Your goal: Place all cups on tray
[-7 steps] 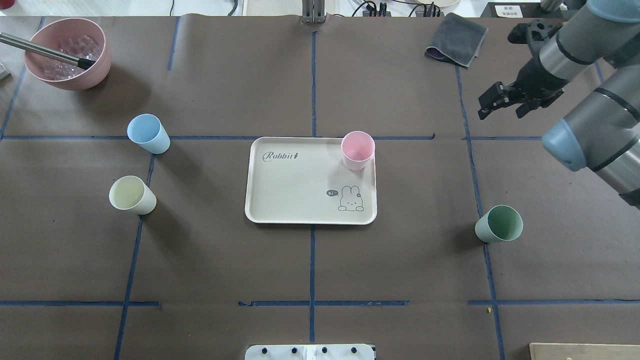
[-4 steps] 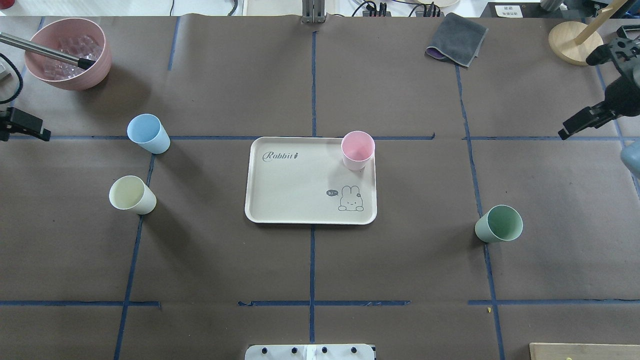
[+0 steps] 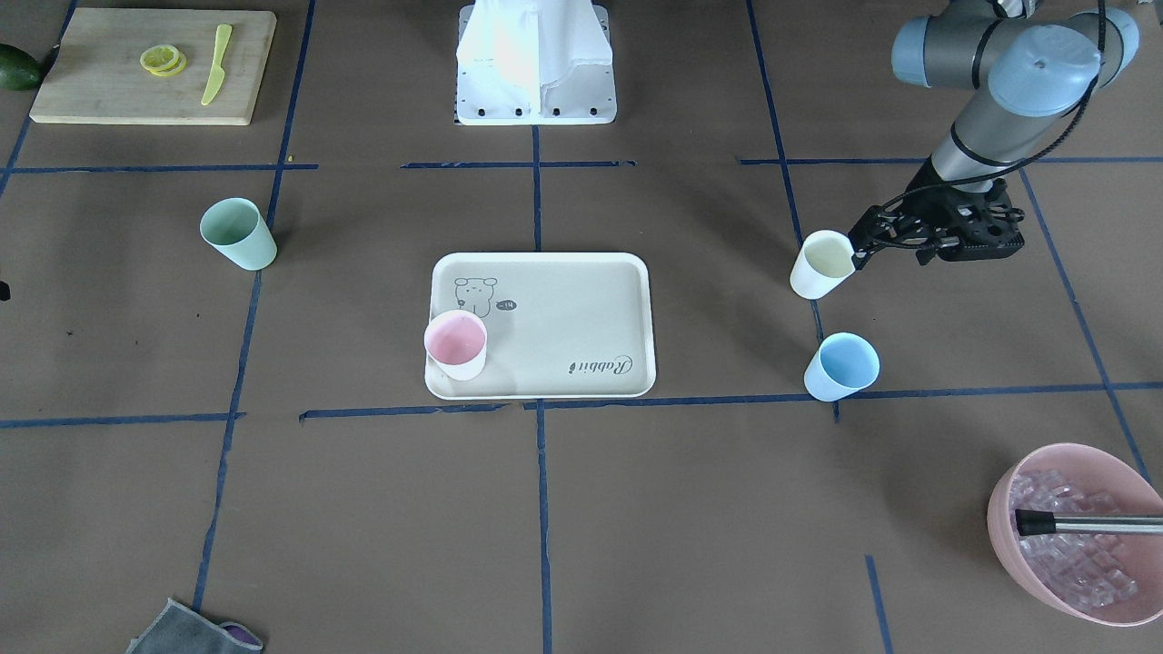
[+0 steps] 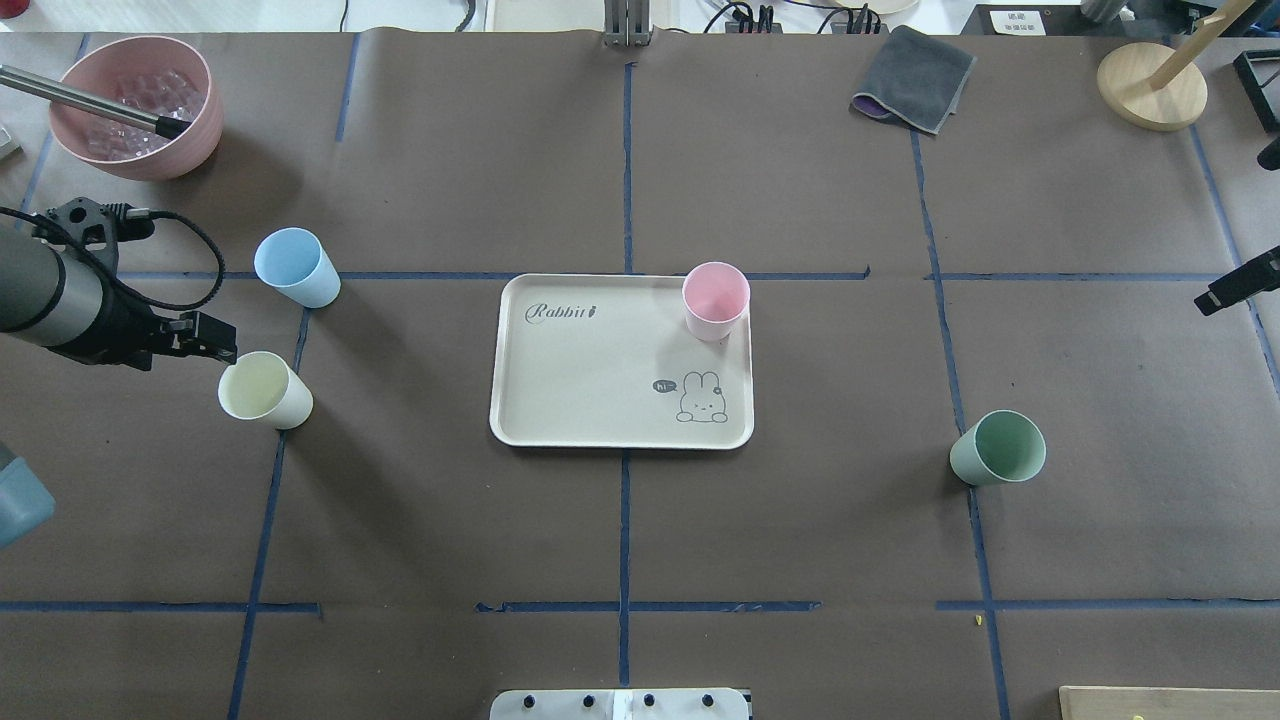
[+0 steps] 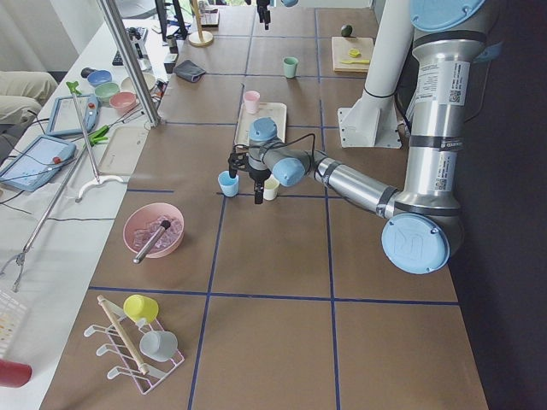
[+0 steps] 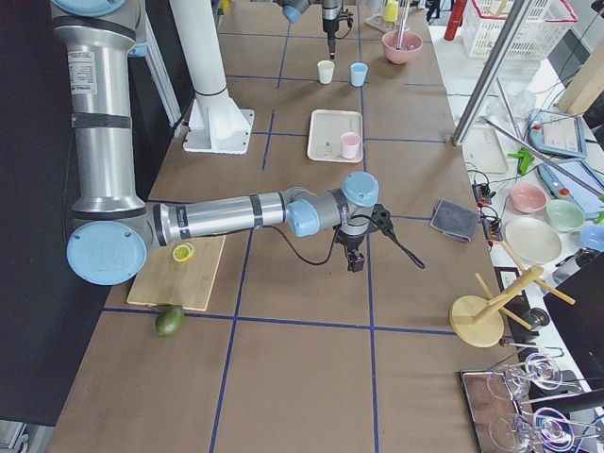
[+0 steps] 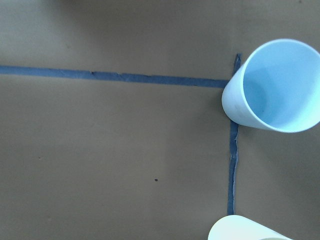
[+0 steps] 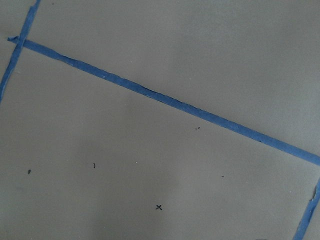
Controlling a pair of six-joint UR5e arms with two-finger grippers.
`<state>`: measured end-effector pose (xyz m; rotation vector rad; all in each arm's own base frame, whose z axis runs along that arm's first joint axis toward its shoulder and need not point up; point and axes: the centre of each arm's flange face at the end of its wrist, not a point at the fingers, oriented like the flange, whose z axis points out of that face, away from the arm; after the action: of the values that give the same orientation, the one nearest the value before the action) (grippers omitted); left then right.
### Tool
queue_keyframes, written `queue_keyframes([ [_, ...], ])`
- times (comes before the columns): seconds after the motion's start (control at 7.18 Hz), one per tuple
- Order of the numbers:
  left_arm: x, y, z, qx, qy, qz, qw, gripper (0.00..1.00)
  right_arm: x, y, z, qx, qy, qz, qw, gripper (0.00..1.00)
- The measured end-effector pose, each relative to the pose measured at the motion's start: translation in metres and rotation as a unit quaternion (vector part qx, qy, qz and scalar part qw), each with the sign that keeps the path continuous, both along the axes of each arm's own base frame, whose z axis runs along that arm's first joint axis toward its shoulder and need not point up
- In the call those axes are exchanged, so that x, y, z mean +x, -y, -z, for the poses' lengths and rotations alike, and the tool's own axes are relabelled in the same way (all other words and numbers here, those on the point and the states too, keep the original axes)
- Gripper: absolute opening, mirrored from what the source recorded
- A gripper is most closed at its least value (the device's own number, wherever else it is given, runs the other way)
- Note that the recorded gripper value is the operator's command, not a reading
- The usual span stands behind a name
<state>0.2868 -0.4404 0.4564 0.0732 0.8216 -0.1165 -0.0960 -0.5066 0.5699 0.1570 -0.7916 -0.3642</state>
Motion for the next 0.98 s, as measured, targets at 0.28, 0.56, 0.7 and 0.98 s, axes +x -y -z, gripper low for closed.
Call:
queue_keyframes([
  [0.28, 0.022, -0.013, 0.0, -0.011, 0.002, -0.007, 0.9999, 0.94, 0.001, -0.001, -0.001, 0.0, 0.0, 0.0, 1.0, 0.99],
  [0.56, 0.041, -0.023, -0.006, -0.025, 0.01, -0.006, 0.9996, 0.05, 0.001, -0.001, -0.001, -0.001, 0.0, 0.0, 1.0, 0.99],
  [0.7, 0.044, -0.023, -0.008, -0.029, 0.012, -0.002, 0.9995, 0.0, 0.001, -0.002, -0.002, -0.001, -0.001, 0.0, 1.0, 0.99],
  [0.98, 0.046, -0.023, -0.007, -0.031, 0.012, 0.0, 0.9994, 0.0, 0.001, -0.002, -0.002, -0.001, -0.001, 0.0, 1.0, 0.99],
])
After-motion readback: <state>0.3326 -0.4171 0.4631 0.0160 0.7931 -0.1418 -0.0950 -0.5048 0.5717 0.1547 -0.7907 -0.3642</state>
